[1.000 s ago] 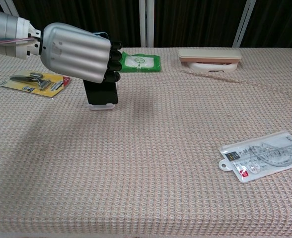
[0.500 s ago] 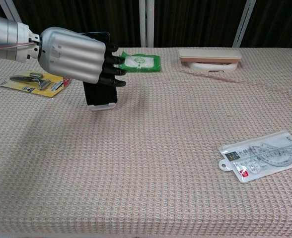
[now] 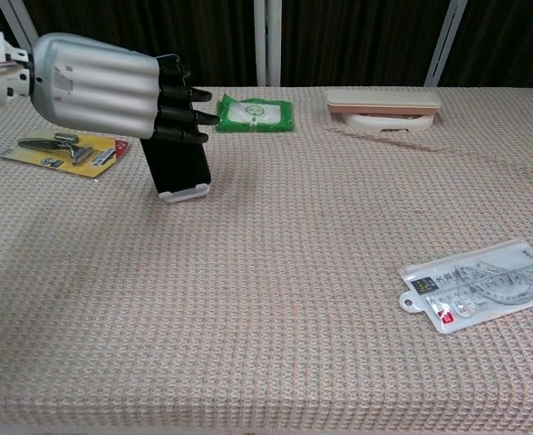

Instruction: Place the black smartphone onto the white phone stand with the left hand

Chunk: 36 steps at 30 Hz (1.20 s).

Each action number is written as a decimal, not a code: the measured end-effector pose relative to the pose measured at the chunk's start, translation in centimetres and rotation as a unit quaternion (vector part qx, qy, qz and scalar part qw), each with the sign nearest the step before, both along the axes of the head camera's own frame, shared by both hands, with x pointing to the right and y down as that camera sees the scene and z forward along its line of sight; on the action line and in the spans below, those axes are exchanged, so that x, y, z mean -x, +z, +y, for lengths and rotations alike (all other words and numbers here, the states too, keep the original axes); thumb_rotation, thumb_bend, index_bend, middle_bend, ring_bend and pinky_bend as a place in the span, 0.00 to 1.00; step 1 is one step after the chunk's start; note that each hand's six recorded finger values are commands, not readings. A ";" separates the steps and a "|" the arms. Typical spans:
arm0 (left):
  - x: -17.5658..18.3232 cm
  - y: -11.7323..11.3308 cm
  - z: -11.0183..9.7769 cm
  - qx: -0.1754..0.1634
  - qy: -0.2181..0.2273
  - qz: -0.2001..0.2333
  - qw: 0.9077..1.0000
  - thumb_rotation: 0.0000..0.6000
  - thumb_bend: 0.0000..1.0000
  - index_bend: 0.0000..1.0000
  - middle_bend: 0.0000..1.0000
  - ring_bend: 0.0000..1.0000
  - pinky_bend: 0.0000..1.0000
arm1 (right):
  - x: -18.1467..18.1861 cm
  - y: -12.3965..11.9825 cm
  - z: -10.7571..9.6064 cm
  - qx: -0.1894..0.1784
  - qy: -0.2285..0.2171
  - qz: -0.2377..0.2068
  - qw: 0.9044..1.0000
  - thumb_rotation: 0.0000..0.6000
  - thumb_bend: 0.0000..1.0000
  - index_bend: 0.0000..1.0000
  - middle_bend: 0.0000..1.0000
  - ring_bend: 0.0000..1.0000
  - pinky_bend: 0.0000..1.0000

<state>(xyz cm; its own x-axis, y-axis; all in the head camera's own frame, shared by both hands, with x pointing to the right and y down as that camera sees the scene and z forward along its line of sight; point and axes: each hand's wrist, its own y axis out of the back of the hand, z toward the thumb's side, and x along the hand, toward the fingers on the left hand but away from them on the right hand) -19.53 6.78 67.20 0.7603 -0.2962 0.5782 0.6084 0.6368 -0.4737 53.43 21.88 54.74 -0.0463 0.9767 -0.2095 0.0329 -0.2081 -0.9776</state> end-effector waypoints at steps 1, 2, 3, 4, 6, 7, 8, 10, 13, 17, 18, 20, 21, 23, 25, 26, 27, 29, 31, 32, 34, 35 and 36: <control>0.3 -0.2 0.1 0.001 -0.005 0.003 1.000 1.00 0.17 0.00 0.00 0.05 0.22 | 0.1 0.0 0.0 0.000 -0.001 0.000 1.000 1.00 0.16 0.00 0.00 0.00 0.00; 0.5 -0.5 0.2 0.002 -0.011 0.007 1.000 1.00 0.16 0.00 0.00 0.05 0.22 | 0.1 0.0 0.0 -0.001 -0.001 -0.001 1.000 1.00 0.16 0.00 0.00 0.00 0.00; 0.9 -0.9 0.4 0.005 -0.019 0.013 1.000 1.00 0.15 0.00 0.00 0.05 0.22 | 0.2 0.0 0.0 -0.001 -0.002 -0.001 1.000 1.00 0.16 0.00 0.00 0.00 0.00; 1.2 -1.2 0.5 0.007 -0.027 0.018 0.999 1.00 0.15 0.00 0.00 0.05 0.22 | 0.2 0.0 -0.1 -0.001 -0.002 -0.001 1.000 1.00 0.16 0.00 0.00 0.00 0.00; 1.8 -2.0 1.0 0.012 -0.042 0.033 0.998 1.00 0.14 0.00 0.00 0.05 0.22 | 0.3 0.0 -0.1 -0.001 -0.004 -0.001 1.000 1.00 0.16 0.00 0.00 0.00 0.00; 2.1 -2.3 1.2 0.013 -0.049 0.040 0.998 1.00 0.14 0.00 0.00 0.05 0.22 | 0.3 0.1 -0.2 -0.001 -0.004 0.000 1.000 1.00 0.16 0.00 0.00 0.00 0.00; 2.4 -2.7 1.4 0.014 -0.054 0.047 0.997 1.00 0.14 0.00 0.00 0.05 0.22 | 0.4 0.1 -0.2 0.000 -0.005 0.000 1.000 1.00 0.16 0.00 0.00 0.00 0.00; 3.1 -3.7 2.0 0.016 -0.067 0.064 0.996 1.00 0.14 0.00 0.00 0.05 0.22 | 0.6 0.1 -0.2 0.000 -0.007 -0.001 1.000 1.00 0.16 0.00 0.00 0.00 0.00; 4.3 -5.0 2.9 0.019 -0.090 0.090 0.992 1.00 0.10 0.00 0.00 0.05 0.22 | 0.9 0.1 -0.3 0.000 -0.010 -0.003 1.000 1.00 0.16 0.00 0.00 0.00 0.00; 6.4 -6.5 4.0 0.028 -0.156 0.132 0.979 1.00 0.03 0.00 0.00 0.05 0.22 | 1.0 0.1 -0.2 0.000 -0.010 -0.007 1.000 1.00 0.16 0.00 0.00 0.00 0.00; 7.4 -7.0 4.3 0.033 -0.189 0.148 0.970 1.00 0.03 0.00 0.00 0.05 0.22 | 1.0 0.1 -0.2 0.001 -0.009 -0.009 1.000 1.00 0.16 0.00 0.00 0.00 0.00; 9.0 -7.6 4.7 0.041 -0.246 0.177 0.952 1.00 0.03 0.00 0.00 0.05 0.22 | 0.9 0.2 -0.1 0.004 -0.007 -0.012 1.000 1.00 0.16 0.00 0.00 0.00 0.00; 10.2 -8.1 5.1 0.047 -0.285 0.198 0.937 1.00 0.03 0.00 0.00 0.05 0.22 | 0.9 0.2 -0.1 0.006 -0.006 -0.014 1.000 1.00 0.16 0.00 0.00 0.00 0.00; 12.0 -8.7 5.6 0.055 -0.343 0.231 0.909 1.00 0.03 0.00 0.00 0.05 0.22 | 0.8 0.4 0.0 0.013 -0.005 -0.015 1.000 1.00 0.16 0.00 0.00 0.00 0.00; 14.3 -9.2 6.3 0.066 -0.407 0.268 0.871 0.99 0.03 0.00 0.00 0.05 0.22 | 0.8 0.7 0.3 0.021 -0.004 -0.014 1.000 1.00 0.16 0.00 0.00 0.00 0.00; 15.3 -9.3 6.8 0.073 -0.433 0.281 0.854 0.97 0.03 0.00 0.00 0.05 0.22 | 0.8 0.8 0.4 0.024 -0.003 -0.013 1.000 1.00 0.16 0.00 0.00 0.00 0.00; 16.7 -9.3 7.5 0.083 -0.466 0.294 0.830 0.95 0.03 0.00 0.01 0.05 0.21 | 0.9 1.0 0.5 0.028 -0.003 -0.010 1.000 1.00 0.16 0.00 0.00 0.00 0.00; 18.6 -9.0 8.7 0.100 -0.514 0.310 0.794 0.85 0.03 0.00 0.01 0.05 0.21 | 1.0 1.4 0.9 0.035 -0.001 -0.007 0.999 1.00 0.16 0.00 0.00 0.00 0.00; 20.8 -8.7 10.2 0.118 -0.564 0.327 0.749 0.79 0.03 0.00 0.01 0.05 0.21 | 1.0 1.9 1.4 0.045 0.002 -0.003 0.999 1.00 0.16 0.00 0.00 0.00 0.00; 21.6 -8.6 10.9 0.124 -0.583 0.334 0.731 0.78 0.03 0.00 0.01 0.05 0.21 | 1.0 2.1 1.6 0.049 0.003 -0.002 0.999 1.00 0.16 0.00 0.00 0.00 0.00; 23.6 -8.4 12.5 0.133 -0.619 0.347 0.692 0.77 0.03 0.00 0.01 0.05 0.21 | 1.1 2.3 1.8 0.053 0.004 -0.002 0.999 1.00 0.15 0.00 0.00 0.00 0.00; 24.3 -8.3 13.3 0.133 -0.630 0.351 0.680 0.78 0.03 0.00 0.01 0.05 0.21 | 1.2 2.4 1.9 0.055 0.004 -0.002 0.998 1.00 0.15 0.00 0.00 0.00 0.00; 25.2 -8.3 14.1 0.130 -0.640 0.352 0.670 0.78 0.03 0.00 0.01 0.05 0.21 | 1.2 2.5 1.9 0.057 0.003 -0.003 0.998 1.00 0.16 0.00 0.00 0.00 0.00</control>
